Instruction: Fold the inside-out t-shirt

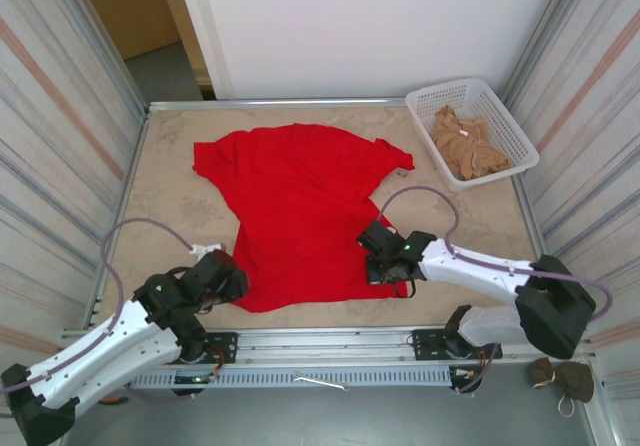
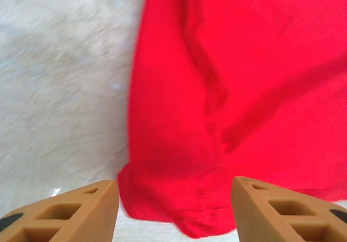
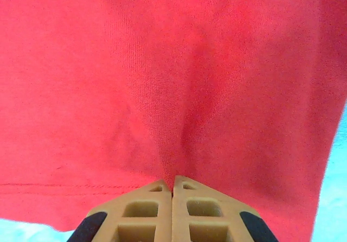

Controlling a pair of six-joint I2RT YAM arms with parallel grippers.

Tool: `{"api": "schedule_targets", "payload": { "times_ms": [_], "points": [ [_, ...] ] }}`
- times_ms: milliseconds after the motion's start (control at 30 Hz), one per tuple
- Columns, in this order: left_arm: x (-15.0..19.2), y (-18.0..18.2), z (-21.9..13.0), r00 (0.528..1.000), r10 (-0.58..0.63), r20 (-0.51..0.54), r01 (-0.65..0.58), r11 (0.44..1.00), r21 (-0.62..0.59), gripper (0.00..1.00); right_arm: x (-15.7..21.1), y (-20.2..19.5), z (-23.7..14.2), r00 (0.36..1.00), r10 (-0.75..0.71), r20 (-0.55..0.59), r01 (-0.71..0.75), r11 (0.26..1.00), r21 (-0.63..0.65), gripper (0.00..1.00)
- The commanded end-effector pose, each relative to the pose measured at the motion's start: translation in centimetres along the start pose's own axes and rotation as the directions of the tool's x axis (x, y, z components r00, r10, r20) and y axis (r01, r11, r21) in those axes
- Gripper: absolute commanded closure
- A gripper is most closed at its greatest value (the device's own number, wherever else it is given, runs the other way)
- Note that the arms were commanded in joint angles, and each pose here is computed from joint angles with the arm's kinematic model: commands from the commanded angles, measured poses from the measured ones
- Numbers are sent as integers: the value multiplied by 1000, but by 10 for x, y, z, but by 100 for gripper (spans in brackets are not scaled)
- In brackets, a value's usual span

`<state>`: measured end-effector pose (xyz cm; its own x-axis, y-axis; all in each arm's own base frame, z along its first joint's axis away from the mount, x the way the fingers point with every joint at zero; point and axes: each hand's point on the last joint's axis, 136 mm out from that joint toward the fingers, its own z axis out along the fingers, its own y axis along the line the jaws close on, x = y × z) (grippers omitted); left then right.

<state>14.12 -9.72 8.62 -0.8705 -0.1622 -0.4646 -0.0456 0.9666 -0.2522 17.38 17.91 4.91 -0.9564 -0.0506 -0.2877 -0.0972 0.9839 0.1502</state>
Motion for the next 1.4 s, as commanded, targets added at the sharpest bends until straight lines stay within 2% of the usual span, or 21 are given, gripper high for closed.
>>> {"api": "schedule_targets", "payload": {
  "times_ms": [0,133,233,400,467,533,767,867,933,967,1000,1067,1100,1133,1267,1367],
  "points": [
    [-22,-47,-7,981,187,54,-192,972,135,43,-17,4,-26,998,48,41,-44,996,-84,100],
    [-23,-92,-3,909,403,108,-416,894,168,41,-32,4,-46,991,118,69,-104,977,-184,100],
    [-14,-133,-2,804,568,177,-593,786,172,40,-40,5,-58,984,154,85,-130,962,-242,100],
    [11,-192,5,558,781,280,-824,562,75,36,-48,7,-70,979,181,93,-148,947,-287,100],
    [19,-208,10,497,815,297,-859,511,35,36,-50,10,-73,979,183,95,-147,942,-300,100],
    [23,-219,20,458,839,293,-877,480,-3,35,-53,13,-77,978,185,99,-145,938,-313,100],
    [18,-226,52,426,863,272,-872,472,-130,27,-57,17,-90,973,196,120,-144,925,-352,100],
    [4,-209,65,478,849,225,-831,520,-196,25,-59,18,-95,971,203,128,-145,921,-361,100],
    [-2,-198,72,515,832,209,-809,552,-204,29,-59,18,-97,969,207,132,-147,919,-366,100],
    [-7,-192,75,529,825,199,-799,563,-211,34,-60,18,-98,968,211,132,-150,917,-370,100],
    [-11,-186,77,540,821,187,-791,571,-220,43,-60,17,-99,967,214,135,-151,916,-372,100],
    [-22,-182,71,557,807,196,-782,589,-205,78,-60,15,-98,966,218,136,-155,917,-367,100],
    [-27,-186,64,557,802,216,-784,593,-181,92,-61,14,-98,966,222,136,-159,917,-366,100],
    [-33,-190,53,555,795,244,-785,598,-163,100,-61,13,-95,965,225,133,-164,917,-362,100],
    [-62,-214,-6,549,748,373,-790,610,-61,100,-63,8,-84,962,241,124,-186,920,-346,100],
    [-79,-225,-43,554,713,429,-792,610,8,100,-66,7,-80,961,247,127,-190,918,-348,100]
  ]
}}
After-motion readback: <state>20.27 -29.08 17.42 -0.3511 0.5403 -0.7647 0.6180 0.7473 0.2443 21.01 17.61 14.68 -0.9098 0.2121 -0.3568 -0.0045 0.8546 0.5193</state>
